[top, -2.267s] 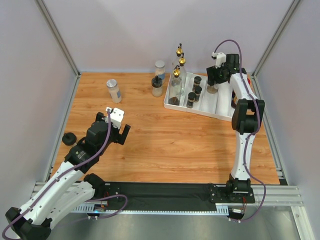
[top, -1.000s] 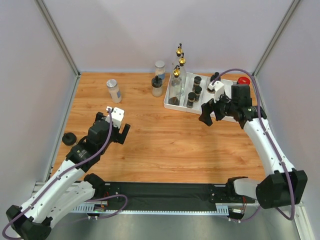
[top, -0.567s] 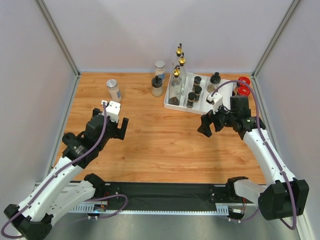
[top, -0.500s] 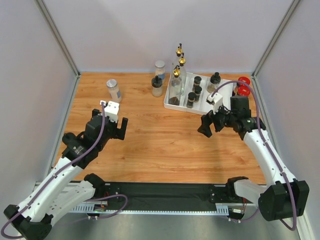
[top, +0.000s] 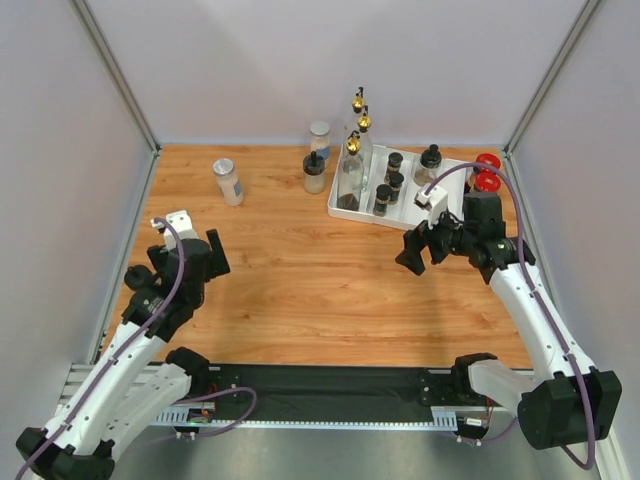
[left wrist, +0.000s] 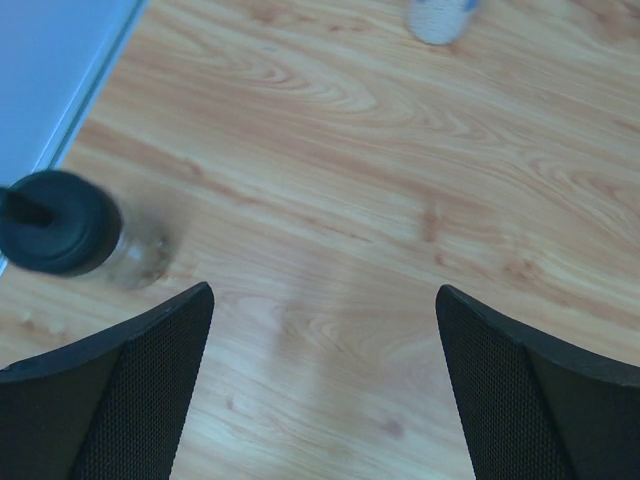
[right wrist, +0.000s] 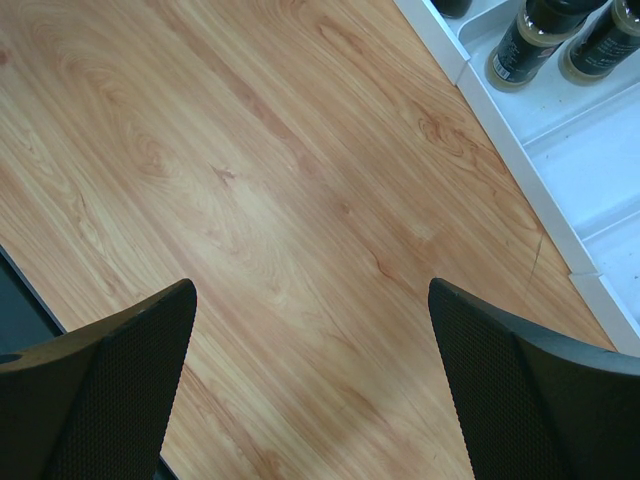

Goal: Organize the condiment bottles
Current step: Pick up the bottle from the center of the board.

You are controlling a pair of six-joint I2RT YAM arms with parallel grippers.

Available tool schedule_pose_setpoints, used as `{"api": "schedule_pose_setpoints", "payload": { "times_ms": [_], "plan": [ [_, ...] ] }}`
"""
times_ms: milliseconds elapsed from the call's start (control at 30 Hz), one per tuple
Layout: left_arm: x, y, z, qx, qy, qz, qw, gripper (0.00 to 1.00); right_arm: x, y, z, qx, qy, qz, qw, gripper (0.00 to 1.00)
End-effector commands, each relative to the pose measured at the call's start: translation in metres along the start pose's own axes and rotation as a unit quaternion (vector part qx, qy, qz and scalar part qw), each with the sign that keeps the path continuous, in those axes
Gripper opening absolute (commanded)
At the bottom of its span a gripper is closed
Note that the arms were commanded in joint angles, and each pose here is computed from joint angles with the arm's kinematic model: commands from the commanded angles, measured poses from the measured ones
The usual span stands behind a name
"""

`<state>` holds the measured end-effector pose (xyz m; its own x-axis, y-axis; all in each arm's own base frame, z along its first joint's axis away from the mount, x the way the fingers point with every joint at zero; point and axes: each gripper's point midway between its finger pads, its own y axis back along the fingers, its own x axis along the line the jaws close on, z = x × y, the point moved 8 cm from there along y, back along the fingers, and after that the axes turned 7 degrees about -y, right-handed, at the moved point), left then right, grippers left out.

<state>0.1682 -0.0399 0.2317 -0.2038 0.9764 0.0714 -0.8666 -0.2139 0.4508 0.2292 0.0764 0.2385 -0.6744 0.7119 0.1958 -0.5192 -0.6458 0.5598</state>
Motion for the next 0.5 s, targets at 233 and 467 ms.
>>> {"api": "schedule_pose_setpoints", "payload": {
  "times_ms": [233, 467],
  "plan": [
    [0.040, -0.032, -0.024, 0.108, 0.227, 0.219, 0.943, 1.00, 0.002, 0.007, 0.014, -0.036, 0.028, -0.006, 0.999, 1.00],
    [0.054, -0.054, -0.032, 0.180, 0.255, 0.323, 0.893, 1.00, 0.001, 0.009, 0.014, -0.038, 0.032, -0.014, 0.999, 1.00]
  ]
}}
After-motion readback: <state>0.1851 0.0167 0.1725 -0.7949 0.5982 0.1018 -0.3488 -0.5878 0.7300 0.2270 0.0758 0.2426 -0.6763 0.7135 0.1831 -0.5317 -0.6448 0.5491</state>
